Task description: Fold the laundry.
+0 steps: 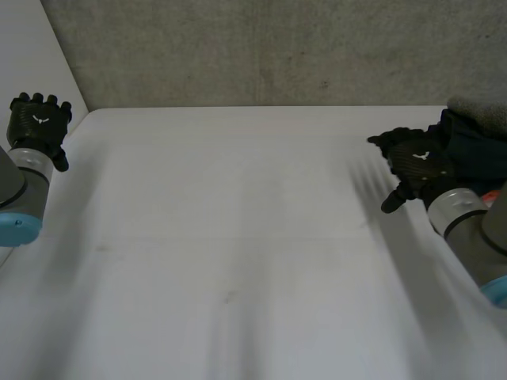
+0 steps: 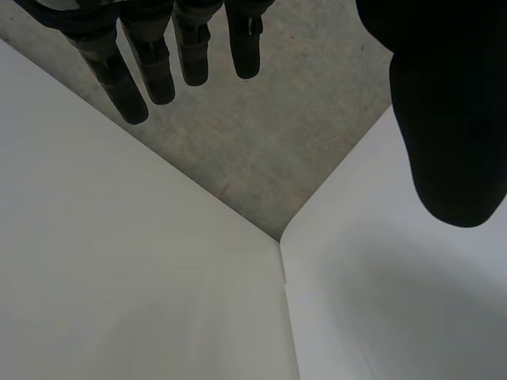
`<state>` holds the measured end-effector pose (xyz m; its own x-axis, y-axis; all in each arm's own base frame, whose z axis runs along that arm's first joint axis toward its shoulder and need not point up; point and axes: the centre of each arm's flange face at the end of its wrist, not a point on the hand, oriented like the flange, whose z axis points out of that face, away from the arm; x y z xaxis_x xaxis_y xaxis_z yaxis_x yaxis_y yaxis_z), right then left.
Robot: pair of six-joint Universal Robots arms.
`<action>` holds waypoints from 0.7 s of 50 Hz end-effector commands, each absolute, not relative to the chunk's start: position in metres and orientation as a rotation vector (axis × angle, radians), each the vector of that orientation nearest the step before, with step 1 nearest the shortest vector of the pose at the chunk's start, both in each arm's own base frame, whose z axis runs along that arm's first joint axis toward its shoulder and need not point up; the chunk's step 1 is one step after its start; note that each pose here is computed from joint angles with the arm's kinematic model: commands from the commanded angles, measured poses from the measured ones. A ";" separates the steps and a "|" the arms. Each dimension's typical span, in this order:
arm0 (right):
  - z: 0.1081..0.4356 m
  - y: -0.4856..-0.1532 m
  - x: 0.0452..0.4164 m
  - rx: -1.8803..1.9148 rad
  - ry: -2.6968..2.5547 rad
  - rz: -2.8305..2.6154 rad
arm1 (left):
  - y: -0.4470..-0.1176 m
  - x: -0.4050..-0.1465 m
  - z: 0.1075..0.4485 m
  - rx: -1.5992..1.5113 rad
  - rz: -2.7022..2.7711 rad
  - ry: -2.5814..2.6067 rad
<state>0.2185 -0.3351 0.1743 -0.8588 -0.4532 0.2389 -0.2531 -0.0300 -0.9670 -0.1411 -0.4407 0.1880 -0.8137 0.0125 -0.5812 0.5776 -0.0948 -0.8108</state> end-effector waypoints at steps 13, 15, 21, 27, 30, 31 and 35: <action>0.165 -0.310 0.252 -0.922 2.055 -1.962 | -0.462 -0.124 0.146 0.846 -1.622 1.706; 0.164 -0.310 0.252 -0.926 2.058 -1.960 | -0.462 -0.121 0.142 0.874 -1.585 1.709; 0.158 -0.309 0.254 -0.959 2.065 -1.949 | -0.462 -0.113 0.131 0.976 -1.490 1.731; 0.158 -0.309 0.255 -0.962 2.063 -1.946 | -0.462 -0.108 0.137 0.965 -1.508 1.739; 0.159 -0.310 0.255 -0.949 2.058 -1.948 | -0.463 -0.108 0.139 0.941 -1.531 1.759; 0.159 -0.310 0.254 -0.944 2.059 -1.949 | -0.463 -0.108 0.140 0.930 -1.541 1.765; 0.163 -0.312 0.255 -0.926 2.055 -1.954 | -0.458 -0.111 0.153 0.844 -1.609 1.815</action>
<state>0.2549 -0.3097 0.1588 -0.7872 -0.5338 0.3088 -0.3382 -0.0451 -0.9400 -0.1078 -0.4621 0.1384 -0.5505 0.1197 -0.8262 0.8348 0.0776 -0.5450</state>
